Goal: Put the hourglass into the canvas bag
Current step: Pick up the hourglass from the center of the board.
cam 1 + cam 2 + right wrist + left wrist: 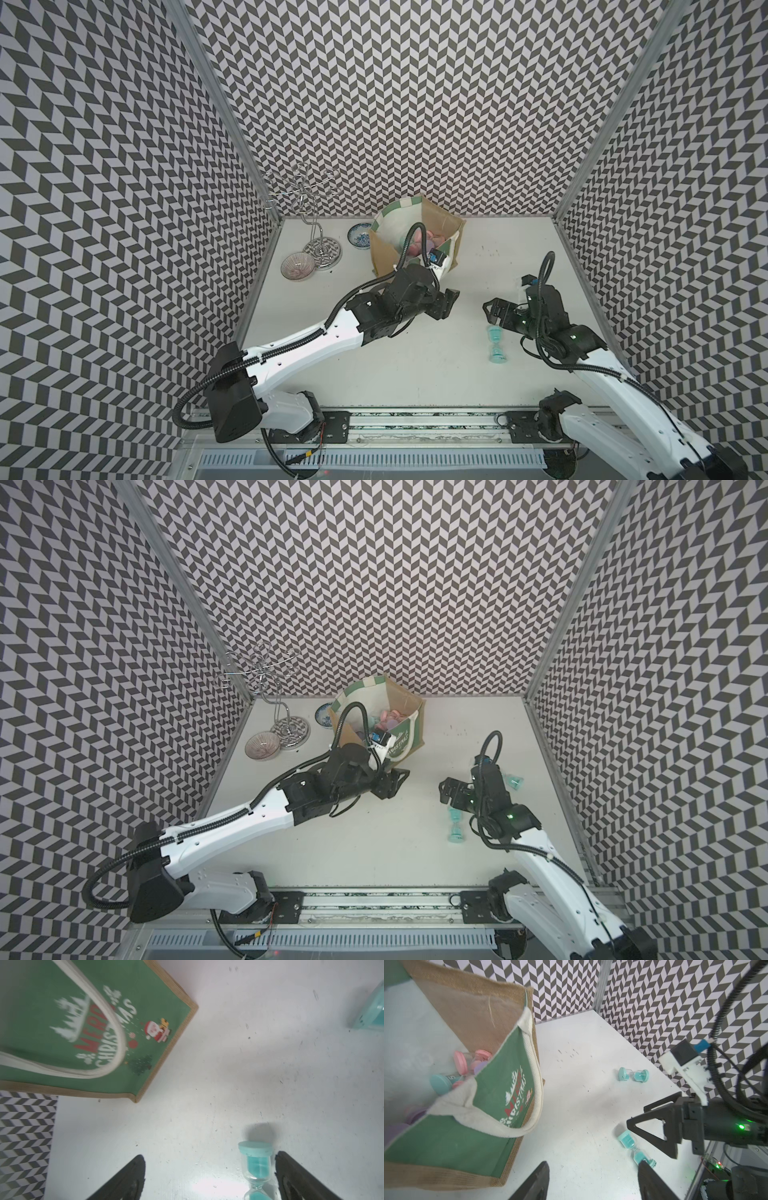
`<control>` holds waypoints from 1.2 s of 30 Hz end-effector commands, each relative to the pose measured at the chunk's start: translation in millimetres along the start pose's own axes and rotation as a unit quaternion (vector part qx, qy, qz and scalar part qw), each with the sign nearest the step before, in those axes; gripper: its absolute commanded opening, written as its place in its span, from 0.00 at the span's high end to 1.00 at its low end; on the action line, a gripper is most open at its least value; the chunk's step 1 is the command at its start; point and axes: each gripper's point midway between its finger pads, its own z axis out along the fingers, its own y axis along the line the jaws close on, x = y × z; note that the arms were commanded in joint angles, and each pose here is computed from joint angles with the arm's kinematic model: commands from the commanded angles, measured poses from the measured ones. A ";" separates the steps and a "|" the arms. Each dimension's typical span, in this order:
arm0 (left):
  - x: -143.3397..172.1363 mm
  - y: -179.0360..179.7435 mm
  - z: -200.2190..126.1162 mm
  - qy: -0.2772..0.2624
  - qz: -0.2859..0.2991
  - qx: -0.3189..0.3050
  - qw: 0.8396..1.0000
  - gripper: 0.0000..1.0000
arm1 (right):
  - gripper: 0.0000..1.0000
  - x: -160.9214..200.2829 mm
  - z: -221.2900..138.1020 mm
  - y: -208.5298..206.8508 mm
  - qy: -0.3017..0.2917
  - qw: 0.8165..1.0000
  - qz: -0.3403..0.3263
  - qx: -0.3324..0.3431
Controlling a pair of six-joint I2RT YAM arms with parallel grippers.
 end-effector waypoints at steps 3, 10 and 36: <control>4.8 -6.0 -3.7 -0.025 -0.032 0.030 0.999 0.31 | 0.08 22.2 32.5 -17.9 0.034 0.999 -0.001 0.042; 28.9 -5.9 2.9 -0.010 -0.030 0.046 0.998 0.30 | 0.12 32.3 52.4 -31.0 0.039 0.996 -0.014 0.078; 36.0 -2.0 2.6 -0.007 -0.030 0.042 0.999 0.27 | 0.59 54.5 78.0 -39.2 0.072 0.992 -0.043 0.100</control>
